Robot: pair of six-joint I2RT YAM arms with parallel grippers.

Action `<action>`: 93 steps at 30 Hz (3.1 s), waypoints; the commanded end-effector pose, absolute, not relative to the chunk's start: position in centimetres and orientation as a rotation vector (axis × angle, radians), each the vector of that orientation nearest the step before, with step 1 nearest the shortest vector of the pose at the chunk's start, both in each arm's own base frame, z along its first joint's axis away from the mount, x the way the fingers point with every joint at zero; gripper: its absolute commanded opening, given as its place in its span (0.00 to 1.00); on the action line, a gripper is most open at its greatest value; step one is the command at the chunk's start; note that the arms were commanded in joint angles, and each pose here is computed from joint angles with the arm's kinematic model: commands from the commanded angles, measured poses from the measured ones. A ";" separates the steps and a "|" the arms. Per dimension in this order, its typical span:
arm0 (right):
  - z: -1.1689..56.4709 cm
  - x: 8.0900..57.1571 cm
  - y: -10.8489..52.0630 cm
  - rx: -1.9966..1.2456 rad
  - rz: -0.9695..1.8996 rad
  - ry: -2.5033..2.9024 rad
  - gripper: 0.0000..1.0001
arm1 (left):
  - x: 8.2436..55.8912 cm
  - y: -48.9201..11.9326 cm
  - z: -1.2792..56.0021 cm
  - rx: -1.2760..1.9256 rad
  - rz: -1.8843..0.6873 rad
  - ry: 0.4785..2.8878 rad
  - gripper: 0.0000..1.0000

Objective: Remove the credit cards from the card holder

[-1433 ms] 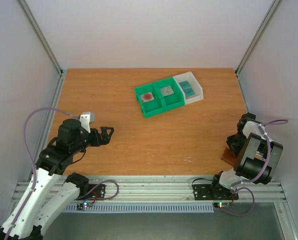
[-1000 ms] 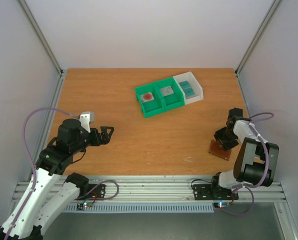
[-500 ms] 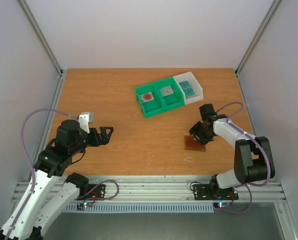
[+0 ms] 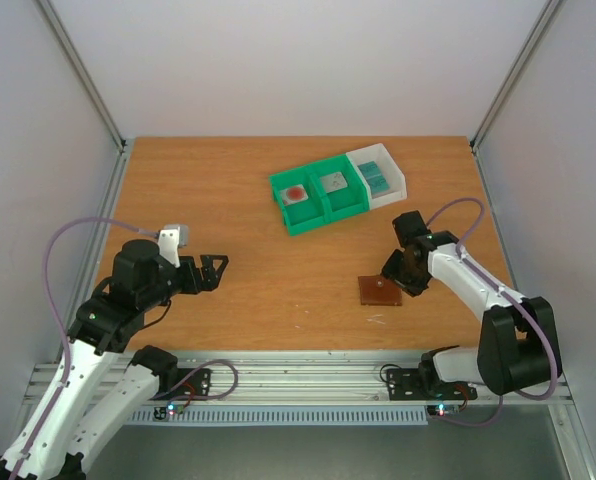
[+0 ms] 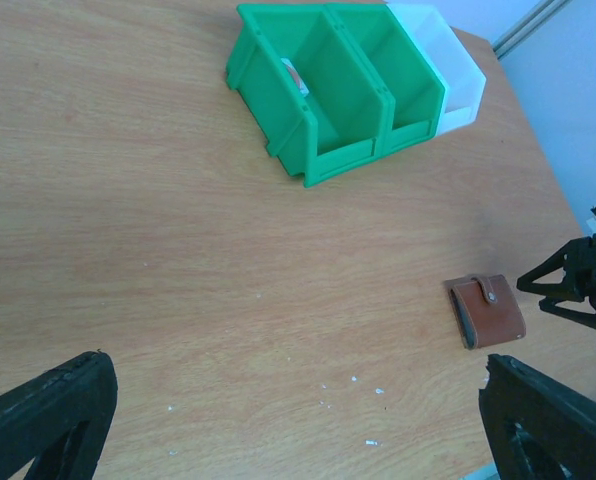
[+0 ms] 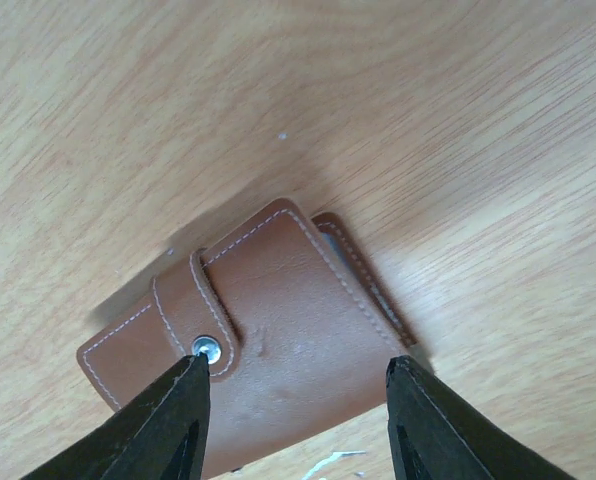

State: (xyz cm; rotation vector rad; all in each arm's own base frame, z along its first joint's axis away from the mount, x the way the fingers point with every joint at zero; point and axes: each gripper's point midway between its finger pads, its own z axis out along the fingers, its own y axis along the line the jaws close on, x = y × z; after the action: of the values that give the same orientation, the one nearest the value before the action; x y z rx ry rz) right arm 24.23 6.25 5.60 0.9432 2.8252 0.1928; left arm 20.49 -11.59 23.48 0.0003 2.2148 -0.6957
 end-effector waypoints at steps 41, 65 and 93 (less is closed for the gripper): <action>6.2 19.0 18.4 0.265 0.701 3.024 0.53 | 20.5 -12.9 22.7 0.041 -0.752 2.280 0.99; 3.6 25.1 15.9 -0.060 0.417 3.049 0.62 | 19.3 -18.8 16.6 0.000 -1.150 2.523 0.83; 5.1 19.0 19.1 -0.264 0.530 3.122 0.48 | 18.5 -18.7 14.0 -0.029 -1.150 2.596 0.77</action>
State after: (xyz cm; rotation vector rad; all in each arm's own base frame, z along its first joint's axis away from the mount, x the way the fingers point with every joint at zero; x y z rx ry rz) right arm 19.88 19.67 5.92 -0.2462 3.0824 0.5650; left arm 18.31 -18.04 13.80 -0.0638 2.6195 -1.1076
